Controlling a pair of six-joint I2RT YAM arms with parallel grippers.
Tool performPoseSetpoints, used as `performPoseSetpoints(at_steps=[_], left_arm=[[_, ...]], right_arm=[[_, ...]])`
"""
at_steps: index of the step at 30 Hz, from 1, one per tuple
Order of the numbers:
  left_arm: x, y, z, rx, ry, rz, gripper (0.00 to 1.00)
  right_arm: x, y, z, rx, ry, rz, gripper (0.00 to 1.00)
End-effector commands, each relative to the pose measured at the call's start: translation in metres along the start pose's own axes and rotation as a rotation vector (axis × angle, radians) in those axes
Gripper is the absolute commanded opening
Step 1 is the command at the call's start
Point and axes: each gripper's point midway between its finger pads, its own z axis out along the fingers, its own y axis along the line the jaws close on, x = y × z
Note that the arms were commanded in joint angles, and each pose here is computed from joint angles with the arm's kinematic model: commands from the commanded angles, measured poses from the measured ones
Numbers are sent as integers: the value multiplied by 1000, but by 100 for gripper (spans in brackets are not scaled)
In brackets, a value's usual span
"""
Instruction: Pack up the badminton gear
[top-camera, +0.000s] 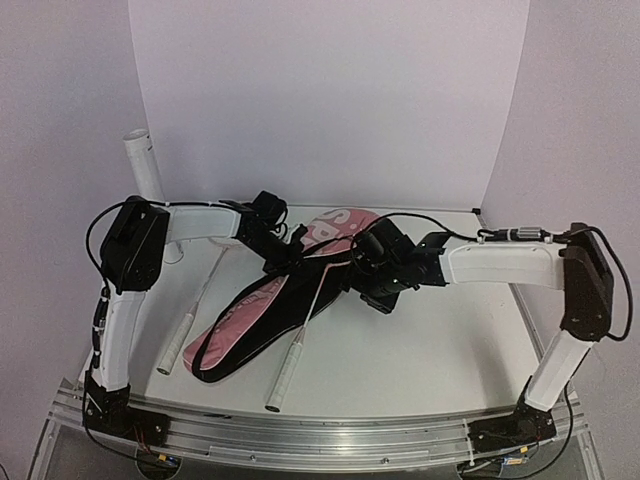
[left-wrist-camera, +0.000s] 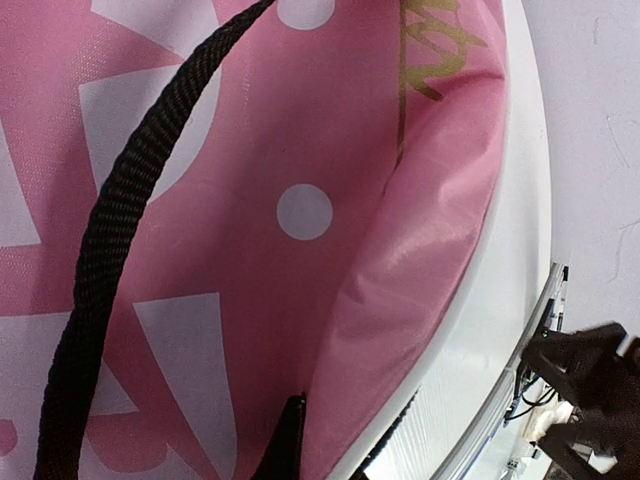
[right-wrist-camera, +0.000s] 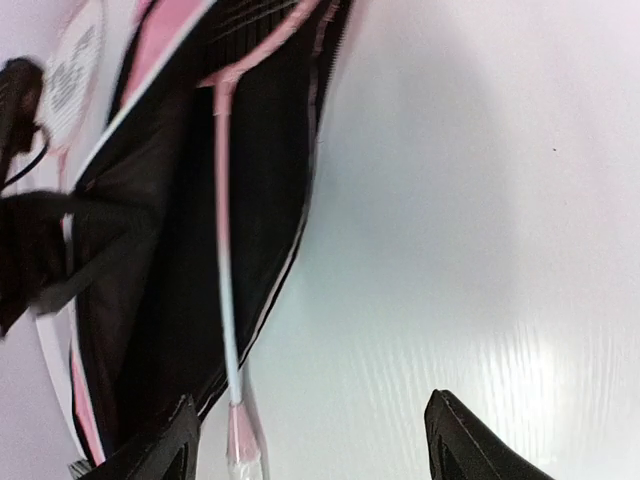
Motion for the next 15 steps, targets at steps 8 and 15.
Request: performPoseSetpoints(at_steps=[8, 15], left_arm=[[-1, -15, -1, -14, -15, 73, 0], [-2, -20, 0, 10, -7, 65, 0]], right_arm=[[-40, -2, 99, -108, 33, 42, 59], [-35, -16, 136, -104, 94, 124, 40]])
